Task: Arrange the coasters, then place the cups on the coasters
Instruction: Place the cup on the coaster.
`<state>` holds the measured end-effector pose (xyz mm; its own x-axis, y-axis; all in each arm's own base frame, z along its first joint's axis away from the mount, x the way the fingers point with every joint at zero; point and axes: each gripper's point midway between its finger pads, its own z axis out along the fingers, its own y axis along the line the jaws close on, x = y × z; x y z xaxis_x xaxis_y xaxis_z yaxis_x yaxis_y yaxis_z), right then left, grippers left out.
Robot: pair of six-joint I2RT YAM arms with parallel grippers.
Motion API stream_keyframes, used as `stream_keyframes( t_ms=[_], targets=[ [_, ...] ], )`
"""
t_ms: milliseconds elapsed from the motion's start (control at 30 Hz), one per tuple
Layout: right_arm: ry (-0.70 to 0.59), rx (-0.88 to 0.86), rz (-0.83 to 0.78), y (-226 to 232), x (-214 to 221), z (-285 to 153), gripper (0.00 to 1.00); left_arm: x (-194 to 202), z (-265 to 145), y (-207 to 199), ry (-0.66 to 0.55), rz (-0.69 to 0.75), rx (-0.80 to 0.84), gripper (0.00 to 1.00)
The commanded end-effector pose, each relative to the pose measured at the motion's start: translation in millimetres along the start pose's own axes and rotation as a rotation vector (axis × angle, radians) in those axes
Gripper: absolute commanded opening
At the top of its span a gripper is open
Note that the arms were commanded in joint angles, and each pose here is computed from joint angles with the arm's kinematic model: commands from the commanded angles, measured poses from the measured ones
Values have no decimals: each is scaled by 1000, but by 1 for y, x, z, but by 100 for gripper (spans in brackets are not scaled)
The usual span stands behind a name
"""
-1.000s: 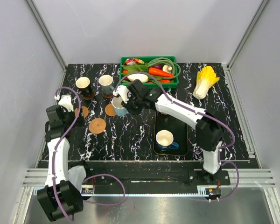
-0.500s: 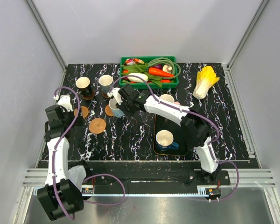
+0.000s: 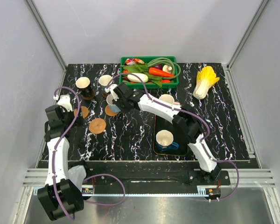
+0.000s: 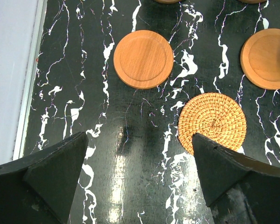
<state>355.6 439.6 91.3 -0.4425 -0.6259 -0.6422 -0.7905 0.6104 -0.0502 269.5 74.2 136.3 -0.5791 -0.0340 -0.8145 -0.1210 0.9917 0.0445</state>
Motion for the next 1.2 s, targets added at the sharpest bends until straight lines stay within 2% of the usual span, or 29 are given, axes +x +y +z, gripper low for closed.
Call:
stream_keyframes(
  t_ms=[0,267,633,767,1167],
  targets=[
    [-186,13,20,8,-65,-16,0,-20,-1,10,-77,-8,-40,99],
    [-166,-30,-5,25,-63,-16,0,-18,0,9,-66,-13,-26,99],
    [-198,166,6,-12,-22,-74,0,-19,-1,5,-77,-3,-6,99],
    [-199,194,5,-20,-6,-83,0,-20,-2,4,-83,-2,2,99],
    [-145,211,77,-59,20,-60,0,-18,-2,3,-78,0,2,99]
  ],
)
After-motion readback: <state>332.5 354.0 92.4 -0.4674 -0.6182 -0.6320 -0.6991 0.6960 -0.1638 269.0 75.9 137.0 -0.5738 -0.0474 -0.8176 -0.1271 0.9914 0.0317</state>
